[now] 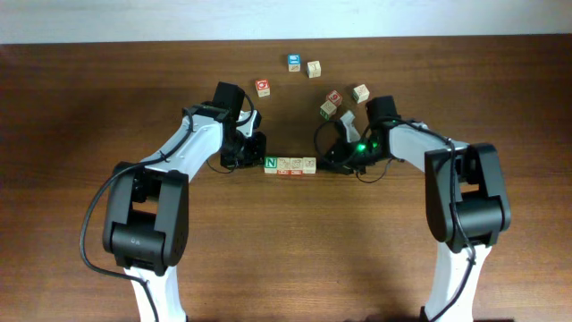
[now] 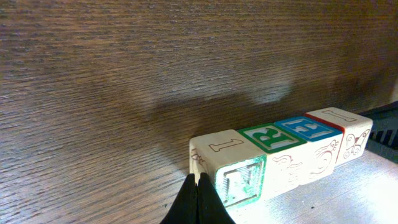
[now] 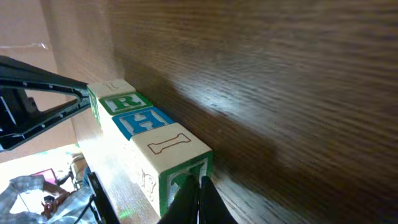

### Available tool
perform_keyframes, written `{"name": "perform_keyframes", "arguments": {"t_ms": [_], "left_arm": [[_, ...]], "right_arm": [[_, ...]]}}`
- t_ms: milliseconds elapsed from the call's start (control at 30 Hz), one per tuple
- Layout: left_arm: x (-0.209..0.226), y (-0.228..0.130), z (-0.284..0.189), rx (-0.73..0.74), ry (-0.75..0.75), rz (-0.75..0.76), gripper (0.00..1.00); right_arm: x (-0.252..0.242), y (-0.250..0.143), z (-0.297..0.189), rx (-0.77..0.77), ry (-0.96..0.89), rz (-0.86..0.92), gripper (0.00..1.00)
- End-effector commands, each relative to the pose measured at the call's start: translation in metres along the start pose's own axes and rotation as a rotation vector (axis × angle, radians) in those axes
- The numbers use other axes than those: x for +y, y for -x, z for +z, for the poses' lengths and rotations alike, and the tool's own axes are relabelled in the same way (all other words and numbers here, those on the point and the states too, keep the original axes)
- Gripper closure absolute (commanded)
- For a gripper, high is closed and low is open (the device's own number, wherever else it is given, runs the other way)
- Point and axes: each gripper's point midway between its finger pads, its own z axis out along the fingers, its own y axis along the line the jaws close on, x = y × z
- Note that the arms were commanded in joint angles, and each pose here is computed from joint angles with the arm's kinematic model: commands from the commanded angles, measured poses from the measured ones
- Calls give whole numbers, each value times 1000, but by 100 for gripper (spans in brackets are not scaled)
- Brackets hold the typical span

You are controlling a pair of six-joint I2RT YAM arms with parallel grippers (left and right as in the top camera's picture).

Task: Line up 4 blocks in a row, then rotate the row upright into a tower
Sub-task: 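Squeeze the row between both grippers from its two ends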

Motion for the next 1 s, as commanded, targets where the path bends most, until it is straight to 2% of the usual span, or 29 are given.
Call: {"name": "perform_keyframes", "arguments": {"t_ms": [0,400,967], "left_arm": [[-1,-3,4,13,-2,-2,100],[-1,-3,4,14,-5,-3,100],[-1,-3,4,14,-5,-3,100]], "right_arm": [[6,-4,6,12,-3,-22,96],[29,-4,0,18,93,-21,96],[52,-3,-7,-4,18,-72,96]]}}
